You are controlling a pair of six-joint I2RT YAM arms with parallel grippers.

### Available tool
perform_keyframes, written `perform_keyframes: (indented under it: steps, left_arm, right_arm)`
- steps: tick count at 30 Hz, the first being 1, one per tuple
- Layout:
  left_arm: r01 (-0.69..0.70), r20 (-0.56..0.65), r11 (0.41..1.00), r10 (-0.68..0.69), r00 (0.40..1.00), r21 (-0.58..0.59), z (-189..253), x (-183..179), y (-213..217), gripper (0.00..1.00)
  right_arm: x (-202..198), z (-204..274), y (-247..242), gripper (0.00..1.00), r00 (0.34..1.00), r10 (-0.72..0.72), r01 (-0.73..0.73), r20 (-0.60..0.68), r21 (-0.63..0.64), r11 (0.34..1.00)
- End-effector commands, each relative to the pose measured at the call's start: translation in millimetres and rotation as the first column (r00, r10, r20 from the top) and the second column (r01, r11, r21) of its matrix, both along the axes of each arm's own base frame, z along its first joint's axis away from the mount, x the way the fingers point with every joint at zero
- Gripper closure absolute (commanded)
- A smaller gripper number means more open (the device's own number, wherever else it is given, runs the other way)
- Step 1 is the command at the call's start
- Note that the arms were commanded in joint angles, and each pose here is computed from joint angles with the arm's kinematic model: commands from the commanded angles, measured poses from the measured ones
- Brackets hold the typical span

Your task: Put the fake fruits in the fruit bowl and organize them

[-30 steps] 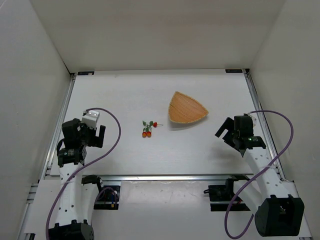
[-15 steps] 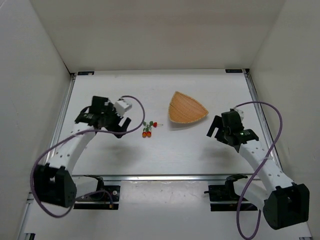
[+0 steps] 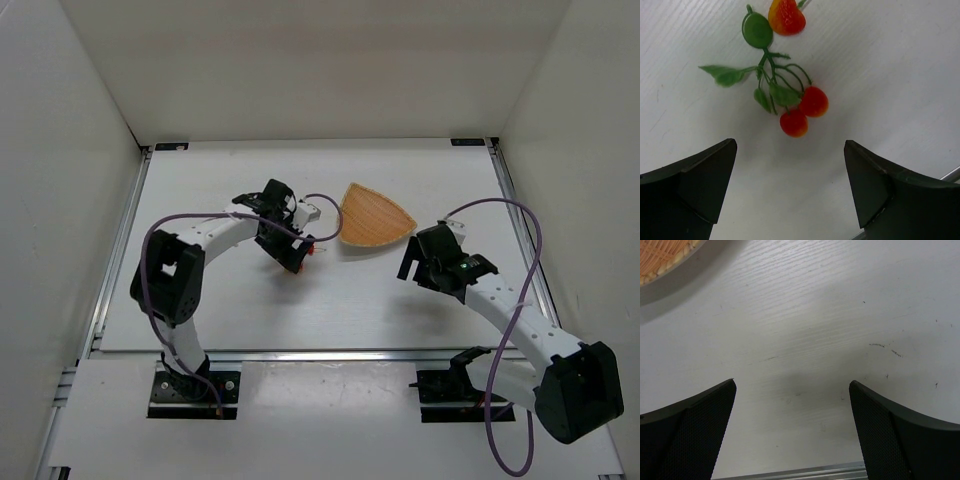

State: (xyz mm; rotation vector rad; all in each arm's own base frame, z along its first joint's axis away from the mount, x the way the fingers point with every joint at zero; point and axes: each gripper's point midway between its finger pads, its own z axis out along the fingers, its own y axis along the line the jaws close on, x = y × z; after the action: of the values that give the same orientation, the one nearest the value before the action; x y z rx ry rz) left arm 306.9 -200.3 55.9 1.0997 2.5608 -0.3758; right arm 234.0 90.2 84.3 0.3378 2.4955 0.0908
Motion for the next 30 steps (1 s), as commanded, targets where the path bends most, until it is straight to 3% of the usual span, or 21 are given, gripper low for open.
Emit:
perform_keyframes:
  steps: [1,9,13,26,30]
  left_arm:
    - [-0.013,0.030,0.999,0.014,0.999,-0.052,14,15,-21,0.01]
    - [0.045,-0.001,0.999,-0.045,0.999,-0.022,-5,7,-20,0.26]
    - [0.065,-0.009,0.998,-0.065,0.998,-0.010,-10,3,-16,0.32]
    - [0.074,-0.047,0.996,-0.072,0.996,0.041,-35,7,-21,0.38]
    - [0.062,-0.045,0.997,-0.060,0.997,0.049,-36,10,-20,0.50]
  right_arm:
    - [10,16,0,0.02,0.998,-0.034,0.034,0.059,-0.002,0.999]
    - [5,15,-8,0.02,0.997,-0.049,0.051,0.058,-0.030,0.998]
    - [5,16,-10,0.02,0.997,-0.053,0.056,0.062,-0.037,0.998]
    - [8,20,-13,0.02,0.997,-0.047,0.051,0.061,-0.068,0.996]
    - [9,20,-14,0.02,0.997,-0.052,0.057,0.065,-0.075,0.996]
